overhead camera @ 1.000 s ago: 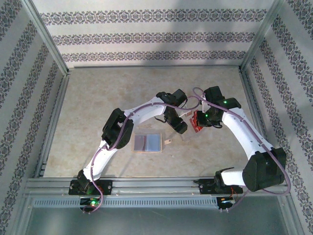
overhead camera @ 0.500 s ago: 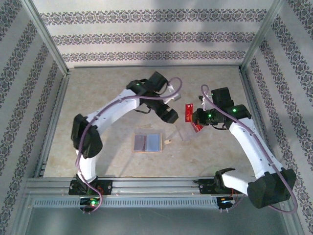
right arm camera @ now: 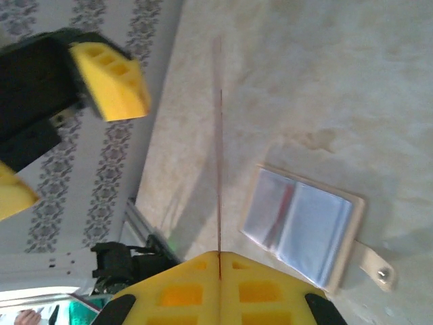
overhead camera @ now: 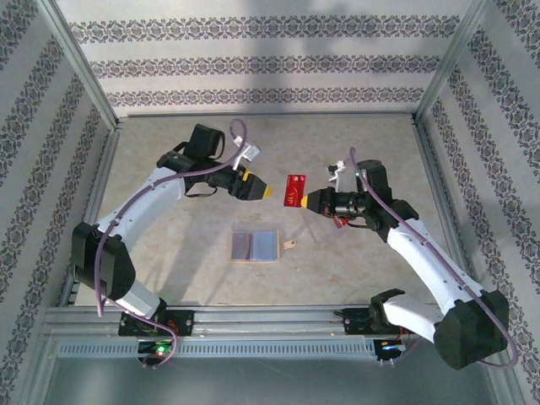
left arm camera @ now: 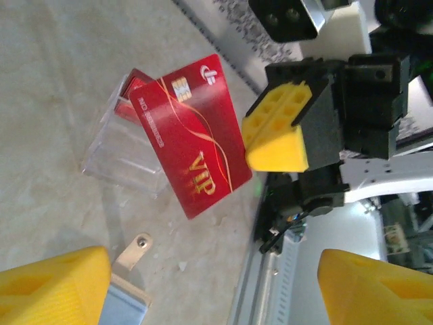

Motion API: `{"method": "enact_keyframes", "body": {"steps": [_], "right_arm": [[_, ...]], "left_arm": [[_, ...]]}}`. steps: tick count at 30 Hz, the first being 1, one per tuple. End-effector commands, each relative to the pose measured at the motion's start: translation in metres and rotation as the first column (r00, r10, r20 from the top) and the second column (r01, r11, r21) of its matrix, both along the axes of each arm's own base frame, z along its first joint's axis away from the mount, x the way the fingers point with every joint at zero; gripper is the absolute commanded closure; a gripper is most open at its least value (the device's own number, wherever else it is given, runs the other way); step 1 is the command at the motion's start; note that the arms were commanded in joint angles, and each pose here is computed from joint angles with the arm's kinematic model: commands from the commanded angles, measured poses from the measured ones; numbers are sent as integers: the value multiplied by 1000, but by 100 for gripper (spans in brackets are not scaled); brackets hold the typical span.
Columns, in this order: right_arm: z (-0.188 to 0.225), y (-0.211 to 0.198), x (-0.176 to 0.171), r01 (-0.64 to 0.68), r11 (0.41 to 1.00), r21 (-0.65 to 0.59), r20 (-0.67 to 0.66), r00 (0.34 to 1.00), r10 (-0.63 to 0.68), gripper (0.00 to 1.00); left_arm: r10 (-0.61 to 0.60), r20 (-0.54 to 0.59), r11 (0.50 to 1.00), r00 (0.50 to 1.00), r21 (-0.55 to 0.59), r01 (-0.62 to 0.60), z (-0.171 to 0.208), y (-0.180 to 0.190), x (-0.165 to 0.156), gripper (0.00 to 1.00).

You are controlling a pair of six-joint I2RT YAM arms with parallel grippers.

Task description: Put the credit cards into the card holder

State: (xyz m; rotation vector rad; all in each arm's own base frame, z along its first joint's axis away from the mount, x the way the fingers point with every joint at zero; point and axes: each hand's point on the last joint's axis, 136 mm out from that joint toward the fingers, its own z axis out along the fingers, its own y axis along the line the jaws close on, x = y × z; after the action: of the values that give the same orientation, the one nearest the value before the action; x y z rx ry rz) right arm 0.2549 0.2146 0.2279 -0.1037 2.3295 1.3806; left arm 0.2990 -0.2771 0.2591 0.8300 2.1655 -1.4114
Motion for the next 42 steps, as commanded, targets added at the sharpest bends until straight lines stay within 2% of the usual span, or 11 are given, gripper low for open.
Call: {"method": "enact_keyframes", "body": {"steps": [1,6,11,22,28,35,42], "right_arm": [[26,15,2,-29,991,131,47,999,23,100],[34,25,-3,-56,983,177,63,997,45,100],[37,27,-5,-52,979,196,66,997,40,100],[41,34,-5,-67,972,227,67,996,53,100],[45,36,-7,-79,971,228,82,995,61,100],[30,31,-9,-62,980,191,61,997,52,100],[25,25,-9,-42,983,180,53,998,33,100]], "left_arm": [[-43,-21,981,999,-189,38,31,-5,1,22],[-75,-57,951,996,-305,54,41,-10,3,29],[-110,-23,915,994,-392,92,51,-11,-2,31],[-104,-89,939,991,-336,68,23,-16,1,33],[-106,-93,945,990,-320,71,19,-19,-1,33],[-108,-72,941,992,-329,78,31,-15,-2,32],[-64,-83,960,995,-277,39,18,-7,4,31]]}}
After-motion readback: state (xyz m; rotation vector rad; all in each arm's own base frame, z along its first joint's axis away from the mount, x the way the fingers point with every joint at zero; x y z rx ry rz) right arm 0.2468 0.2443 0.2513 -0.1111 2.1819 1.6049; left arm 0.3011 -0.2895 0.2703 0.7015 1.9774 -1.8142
